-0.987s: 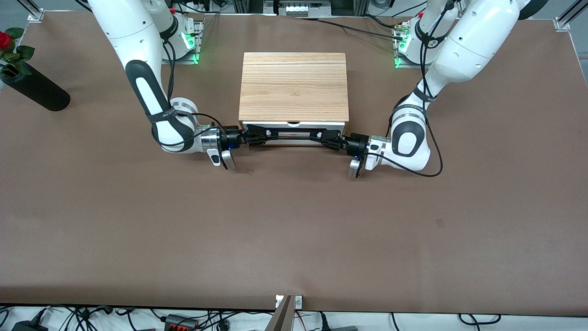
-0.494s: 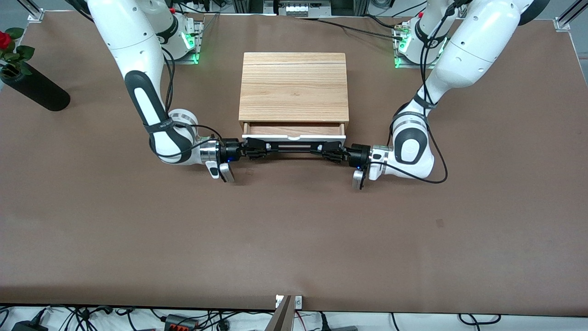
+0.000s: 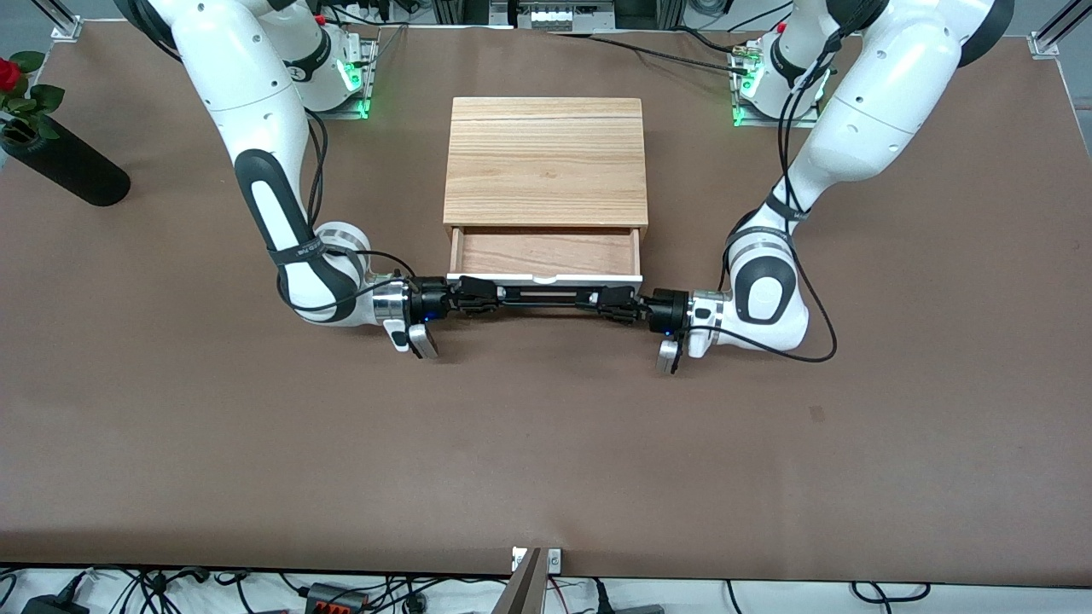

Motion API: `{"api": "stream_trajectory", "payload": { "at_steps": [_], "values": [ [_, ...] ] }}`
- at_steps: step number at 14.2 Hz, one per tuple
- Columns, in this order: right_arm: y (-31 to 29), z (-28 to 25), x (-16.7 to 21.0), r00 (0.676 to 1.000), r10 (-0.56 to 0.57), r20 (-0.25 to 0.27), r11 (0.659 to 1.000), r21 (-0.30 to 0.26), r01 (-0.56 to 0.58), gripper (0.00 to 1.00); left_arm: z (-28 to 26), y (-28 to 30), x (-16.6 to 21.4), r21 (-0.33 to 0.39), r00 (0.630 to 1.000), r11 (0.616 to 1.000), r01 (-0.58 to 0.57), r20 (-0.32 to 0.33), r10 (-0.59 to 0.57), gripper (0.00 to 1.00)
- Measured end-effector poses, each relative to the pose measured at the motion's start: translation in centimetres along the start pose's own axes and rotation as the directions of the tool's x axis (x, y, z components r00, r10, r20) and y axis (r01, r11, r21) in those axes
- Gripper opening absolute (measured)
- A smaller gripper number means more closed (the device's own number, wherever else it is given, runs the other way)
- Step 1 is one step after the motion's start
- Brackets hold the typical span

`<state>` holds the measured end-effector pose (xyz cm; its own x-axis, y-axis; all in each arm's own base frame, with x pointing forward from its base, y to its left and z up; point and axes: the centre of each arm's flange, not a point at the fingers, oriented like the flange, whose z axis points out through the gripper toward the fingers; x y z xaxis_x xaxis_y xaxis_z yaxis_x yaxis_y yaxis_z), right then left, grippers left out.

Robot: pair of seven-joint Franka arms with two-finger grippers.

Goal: Pull top drawer with both arms simultaneously
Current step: 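Pull the handle outward with both grippers to slide the drawer open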

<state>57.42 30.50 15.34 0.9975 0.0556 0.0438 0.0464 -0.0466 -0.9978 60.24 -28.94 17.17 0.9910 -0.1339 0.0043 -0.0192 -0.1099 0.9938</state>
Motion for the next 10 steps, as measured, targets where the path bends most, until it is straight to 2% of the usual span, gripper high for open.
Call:
{"api": "stream_trajectory", "payload": {
  "at_steps": [6,8,10],
  "values": [
    [0.22,-0.06,0.79,1.0,-0.008,-0.004,1.0,0.0,0.008,0.21,-0.05,-0.21,0.76,-0.003,1.0,1.0,0.002,-0.009,-0.002,0.2],
    [0.29,-0.07,0.8,1.0,-0.007,-0.005,1.0,-0.003,0.007,0.25,-0.05,-0.15,0.81,-0.004,1.0,1.0,0.006,-0.009,-0.006,0.2],
    [0.62,-0.13,0.76,1.0,-0.005,-0.01,1.0,-0.016,0.005,0.43,-0.07,-0.03,0.89,-0.006,1.0,1.0,0.01,-0.009,-0.01,0.2]
  ]
}}
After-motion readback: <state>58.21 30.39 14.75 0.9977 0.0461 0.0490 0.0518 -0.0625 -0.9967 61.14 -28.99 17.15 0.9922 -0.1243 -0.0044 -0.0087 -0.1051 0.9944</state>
